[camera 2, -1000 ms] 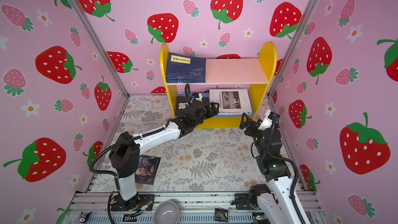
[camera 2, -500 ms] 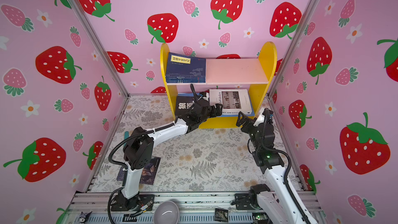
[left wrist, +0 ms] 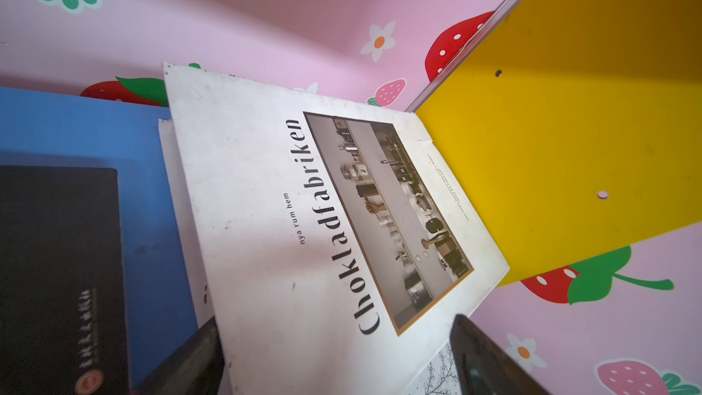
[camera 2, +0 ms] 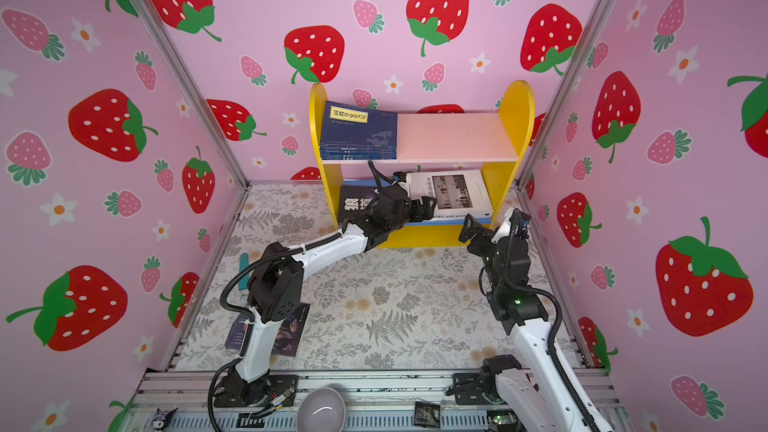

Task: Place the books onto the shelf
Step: 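Withdraw the left gripper from the shelf while the right gripper moves toward the floor book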

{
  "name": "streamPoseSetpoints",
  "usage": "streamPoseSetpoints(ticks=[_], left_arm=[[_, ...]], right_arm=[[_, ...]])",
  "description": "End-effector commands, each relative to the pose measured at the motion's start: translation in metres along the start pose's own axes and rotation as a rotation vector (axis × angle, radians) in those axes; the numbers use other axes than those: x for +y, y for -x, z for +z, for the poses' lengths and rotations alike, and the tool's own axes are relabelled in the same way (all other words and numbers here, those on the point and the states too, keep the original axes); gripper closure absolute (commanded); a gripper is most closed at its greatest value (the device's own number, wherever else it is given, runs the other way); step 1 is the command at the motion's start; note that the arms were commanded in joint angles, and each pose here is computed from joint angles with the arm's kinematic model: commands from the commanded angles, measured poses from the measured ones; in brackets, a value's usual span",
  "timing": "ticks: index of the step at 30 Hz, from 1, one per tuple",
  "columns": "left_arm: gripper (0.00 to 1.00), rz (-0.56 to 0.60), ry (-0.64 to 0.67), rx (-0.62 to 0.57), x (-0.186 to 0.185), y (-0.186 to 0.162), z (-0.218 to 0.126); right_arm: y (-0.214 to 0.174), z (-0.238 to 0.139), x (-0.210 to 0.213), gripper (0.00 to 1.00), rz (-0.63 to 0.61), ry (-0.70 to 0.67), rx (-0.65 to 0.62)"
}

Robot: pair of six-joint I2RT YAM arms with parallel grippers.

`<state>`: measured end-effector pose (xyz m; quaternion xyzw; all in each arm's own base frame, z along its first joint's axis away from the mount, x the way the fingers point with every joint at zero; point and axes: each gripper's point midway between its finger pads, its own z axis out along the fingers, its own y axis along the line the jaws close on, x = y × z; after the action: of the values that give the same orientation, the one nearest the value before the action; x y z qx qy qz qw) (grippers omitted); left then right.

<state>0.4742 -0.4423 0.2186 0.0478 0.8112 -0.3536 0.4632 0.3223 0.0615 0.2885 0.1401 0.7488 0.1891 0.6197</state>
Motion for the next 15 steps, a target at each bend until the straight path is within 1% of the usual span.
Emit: streamPoseSetpoints(ticks=[1, 7, 9, 12, 15], left_arm=[[0.08, 0.019, -0.018, 0.011, 0.002, 0.006, 0.005], [0.07, 0.019, 0.02, -0.01, 0.016, 0.019, 0.002], [0.07, 0.018, 0.045, -0.017, 0.022, 0.021, -0.006], [0.06, 0.022, 0.076, -0.038, 0.025, 0.024, -0.027], [0.06, 0.022, 0.108, -0.001, 0.018, 0.018, -0.062]], right_arm=[[0.017, 0.001, 0.003, 0.0, -0.013, -0.016, -0.043], [0.013, 0.005, 0.006, 0.0, -0.013, -0.004, -0.026], [0.016, 0.003, 0.009, 0.0, -0.014, 0.007, -0.025], [0.021, -0.001, 0.014, 0.0, -0.011, 0.03, -0.029], [0.024, -0.007, 0.027, 0.0, -0.02, 0.088, -0.012]])
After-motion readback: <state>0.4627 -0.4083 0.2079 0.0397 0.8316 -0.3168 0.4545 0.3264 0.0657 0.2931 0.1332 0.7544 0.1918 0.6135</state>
